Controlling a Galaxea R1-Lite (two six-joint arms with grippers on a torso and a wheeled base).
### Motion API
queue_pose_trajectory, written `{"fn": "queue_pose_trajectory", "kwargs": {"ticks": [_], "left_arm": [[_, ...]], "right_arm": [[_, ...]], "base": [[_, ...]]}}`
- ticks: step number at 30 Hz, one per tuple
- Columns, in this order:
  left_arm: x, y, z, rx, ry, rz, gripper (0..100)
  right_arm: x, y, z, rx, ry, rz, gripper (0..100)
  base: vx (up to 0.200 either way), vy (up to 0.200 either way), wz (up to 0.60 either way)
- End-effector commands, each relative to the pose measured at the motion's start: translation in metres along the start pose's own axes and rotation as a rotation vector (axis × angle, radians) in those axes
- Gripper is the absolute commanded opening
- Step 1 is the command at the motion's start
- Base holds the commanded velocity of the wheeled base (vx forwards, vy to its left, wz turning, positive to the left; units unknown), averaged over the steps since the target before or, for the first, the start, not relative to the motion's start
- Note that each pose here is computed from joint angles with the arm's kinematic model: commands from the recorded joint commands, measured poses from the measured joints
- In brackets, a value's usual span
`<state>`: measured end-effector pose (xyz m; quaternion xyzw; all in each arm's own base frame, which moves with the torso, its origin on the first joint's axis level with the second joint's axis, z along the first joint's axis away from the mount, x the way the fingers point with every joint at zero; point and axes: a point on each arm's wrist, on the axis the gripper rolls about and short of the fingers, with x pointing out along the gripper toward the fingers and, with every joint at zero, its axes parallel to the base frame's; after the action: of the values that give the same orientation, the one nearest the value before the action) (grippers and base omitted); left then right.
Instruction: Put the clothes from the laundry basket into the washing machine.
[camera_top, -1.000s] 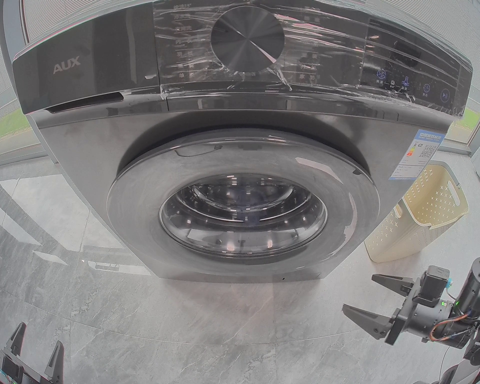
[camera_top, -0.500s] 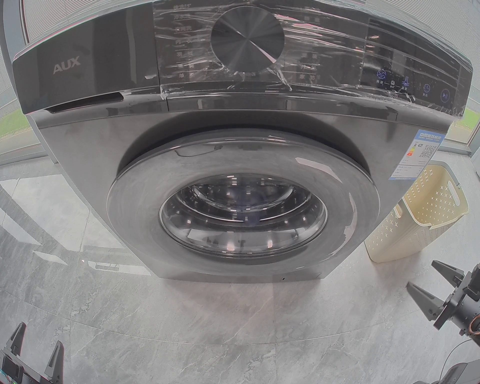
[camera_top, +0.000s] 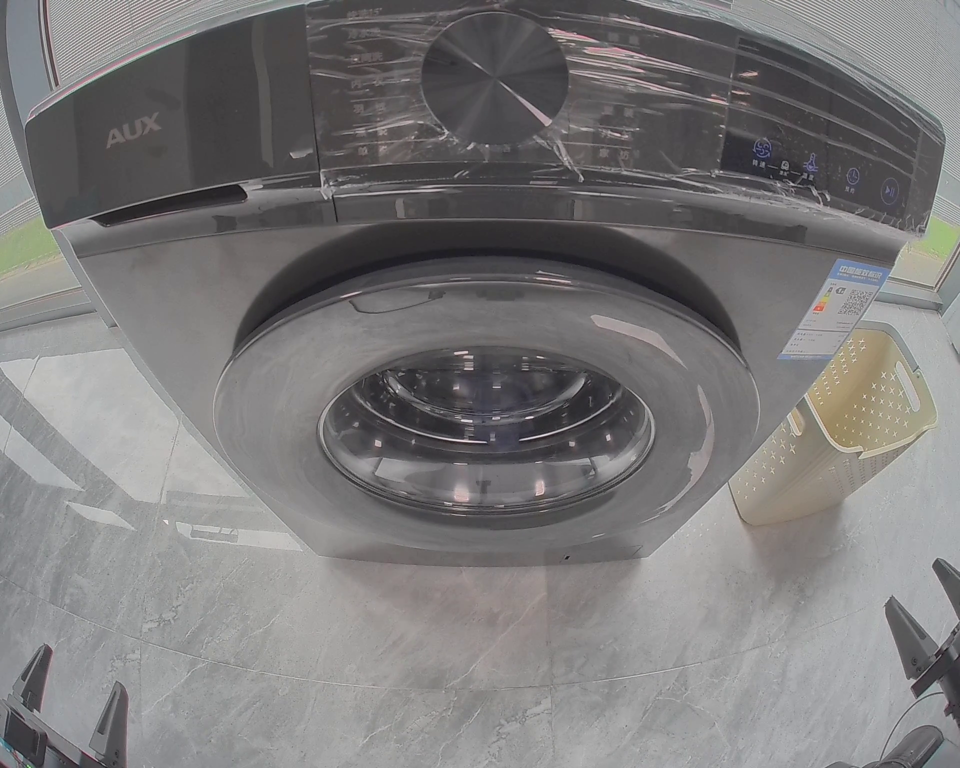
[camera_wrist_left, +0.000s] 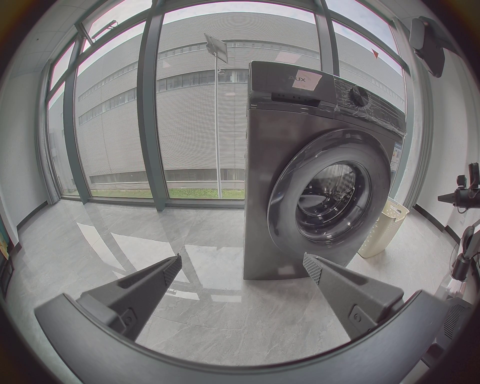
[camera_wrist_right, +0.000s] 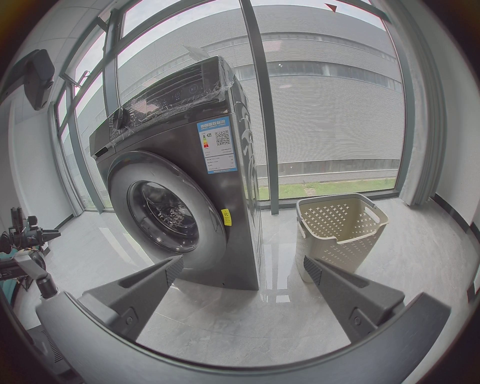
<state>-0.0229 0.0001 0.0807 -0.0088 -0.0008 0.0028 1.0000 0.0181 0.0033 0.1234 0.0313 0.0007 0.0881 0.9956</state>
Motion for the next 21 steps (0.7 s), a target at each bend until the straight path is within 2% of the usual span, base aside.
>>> {"fn": "queue_pose_trajectory", "kwargs": {"ticks": [1,5,13,14,16,18,21], "left_arm": [[0.0,0.0,-0.004,-0.001,0.005,0.001,100],[0.0,0.0,-0.004,-0.002,0.005,0.001,100],[0.0,0.0,-0.004,-0.004,0.005,0.001,100],[0.0,0.0,-0.004,-0.002,0.005,0.001,100],[0.0,0.0,-0.004,-0.004,0.005,0.001,100],[0.0,0.0,-0.004,-0.005,0.005,0.001,100],[0.0,0.0,-0.004,-0.008,0.005,0.001,100]], "right_arm": [[-0.021,0.001,-0.002,-0.014,-0.151,-0.057,100],[-0.029,0.002,-0.012,-0.025,-0.166,-0.056,100],[-0.041,0.004,-0.038,-0.019,-0.093,-0.067,100],[-0.041,0.003,-0.043,-0.01,-0.051,-0.086,100],[-0.041,0.003,-0.043,-0.013,-0.052,-0.123,100],[-0.041,0.001,-0.046,-0.04,-0.023,-0.197,100],[-0.041,0.001,-0.048,-0.04,-0.003,-0.198,100]], "base": [[0.0,0.0,0.0],[0.0,0.0,0.0],[0.0,0.0,0.0],[0.0,0.0,0.0],[0.0,0.0,0.0],[0.0,0.0,0.0],[0.0,0.0,0.0]]}}
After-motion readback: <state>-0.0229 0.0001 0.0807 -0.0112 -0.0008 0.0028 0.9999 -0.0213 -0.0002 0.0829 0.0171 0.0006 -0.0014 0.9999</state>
